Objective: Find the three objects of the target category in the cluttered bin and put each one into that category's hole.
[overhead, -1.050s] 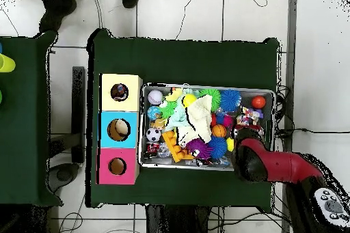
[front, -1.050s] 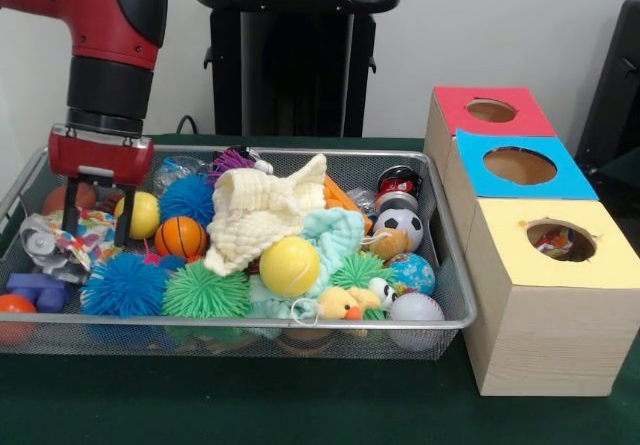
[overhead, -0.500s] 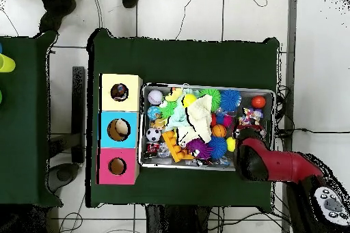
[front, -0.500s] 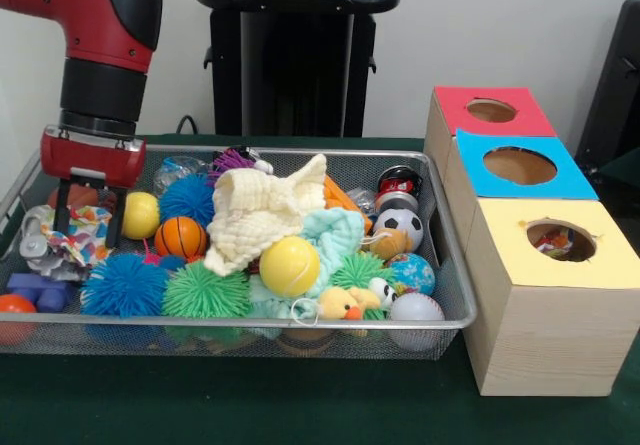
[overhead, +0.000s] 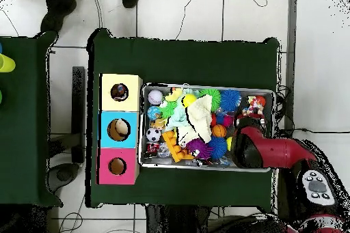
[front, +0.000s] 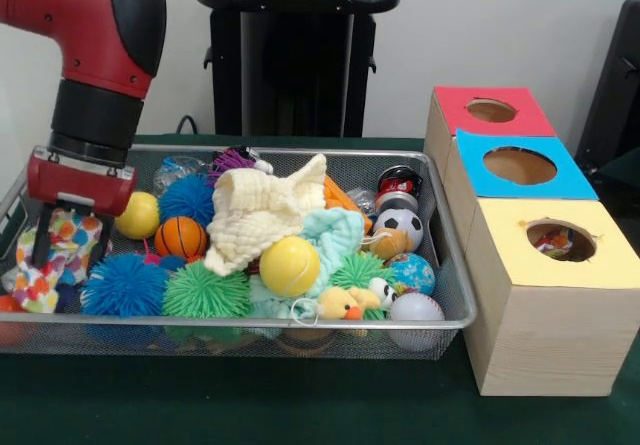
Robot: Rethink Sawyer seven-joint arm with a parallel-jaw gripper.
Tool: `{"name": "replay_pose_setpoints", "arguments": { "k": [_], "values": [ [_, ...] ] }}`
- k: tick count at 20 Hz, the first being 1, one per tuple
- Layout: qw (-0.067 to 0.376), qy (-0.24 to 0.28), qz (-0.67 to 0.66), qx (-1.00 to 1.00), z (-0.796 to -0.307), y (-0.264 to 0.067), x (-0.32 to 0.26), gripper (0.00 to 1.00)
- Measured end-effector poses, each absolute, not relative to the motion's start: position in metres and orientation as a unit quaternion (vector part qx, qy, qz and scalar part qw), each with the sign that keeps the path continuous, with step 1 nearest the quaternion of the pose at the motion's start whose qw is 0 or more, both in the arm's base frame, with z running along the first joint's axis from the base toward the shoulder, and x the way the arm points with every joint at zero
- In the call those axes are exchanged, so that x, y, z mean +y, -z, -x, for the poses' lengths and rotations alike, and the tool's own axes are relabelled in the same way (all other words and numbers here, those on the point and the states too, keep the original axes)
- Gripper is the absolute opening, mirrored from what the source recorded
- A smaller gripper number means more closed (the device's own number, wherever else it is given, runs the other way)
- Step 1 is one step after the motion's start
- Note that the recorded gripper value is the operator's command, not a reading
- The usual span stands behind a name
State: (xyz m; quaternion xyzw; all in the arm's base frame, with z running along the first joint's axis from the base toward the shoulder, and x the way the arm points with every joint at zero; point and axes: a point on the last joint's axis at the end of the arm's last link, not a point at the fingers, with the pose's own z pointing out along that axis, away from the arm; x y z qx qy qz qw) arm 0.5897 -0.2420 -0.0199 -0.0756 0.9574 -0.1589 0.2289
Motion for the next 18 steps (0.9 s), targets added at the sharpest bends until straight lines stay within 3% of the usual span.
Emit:
{"name": "replay_pose_setpoints", "arguments": {
  "k": [4, 5, 18],
  "values": [
    [0.217, 0.171, 0.086, 0.957, -0.594, 0.037, -0.24, 1.0],
    [0.211, 0.173, 0.085, 0.958, -0.593, 0.045, -0.239, 0.0],
    [0.193, 0.161, 0.067, 0.966, -0.584, 0.069, -0.231, 0.0]
  ]
}}
